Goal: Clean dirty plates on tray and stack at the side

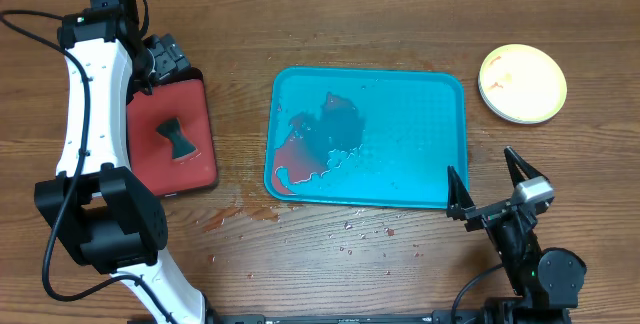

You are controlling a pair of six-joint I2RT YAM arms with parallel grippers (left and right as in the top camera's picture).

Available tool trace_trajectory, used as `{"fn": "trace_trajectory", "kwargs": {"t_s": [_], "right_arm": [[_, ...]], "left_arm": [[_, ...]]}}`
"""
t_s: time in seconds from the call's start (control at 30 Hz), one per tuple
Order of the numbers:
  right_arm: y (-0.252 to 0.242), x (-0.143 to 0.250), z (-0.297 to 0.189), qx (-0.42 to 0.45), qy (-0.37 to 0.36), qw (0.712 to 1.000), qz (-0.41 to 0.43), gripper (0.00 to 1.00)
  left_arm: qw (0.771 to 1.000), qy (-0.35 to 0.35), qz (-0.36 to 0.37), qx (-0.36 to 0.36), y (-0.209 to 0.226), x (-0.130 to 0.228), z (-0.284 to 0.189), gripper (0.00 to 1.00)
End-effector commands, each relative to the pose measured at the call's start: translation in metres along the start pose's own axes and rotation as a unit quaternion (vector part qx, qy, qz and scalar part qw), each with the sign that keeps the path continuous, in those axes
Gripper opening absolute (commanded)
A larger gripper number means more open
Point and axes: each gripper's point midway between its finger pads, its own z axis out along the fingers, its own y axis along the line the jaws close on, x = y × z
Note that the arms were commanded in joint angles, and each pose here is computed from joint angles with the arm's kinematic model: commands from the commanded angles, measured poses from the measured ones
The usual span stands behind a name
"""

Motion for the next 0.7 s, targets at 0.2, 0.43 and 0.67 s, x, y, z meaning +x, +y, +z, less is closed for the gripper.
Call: {"fn": "trace_trajectory", "kwargs": {"t_s": [0.2,0.43,0.67], "right_arm": [[-0.018,-0.004,-0.008,0.057,-0.042,0.997,-0.011,1.00],[-0.019,-0.003,-0.008,0.060,-0.051,0.997,-0.008,1.00],[-0.032,0.028,-0.009,0.097,0.009,0.995,0.006,1.00]], "left_arm": [[1.000,-0.011,0.000,0.007,-0.001,-0.005,-0.010,1.00],[1.000,-0.011,0.000,0.007,0.000,-0.005,-0.010,1.00],[1.000,-0.011,0.000,0.007,-0.001,-0.005,-0.010,1.00]]}}
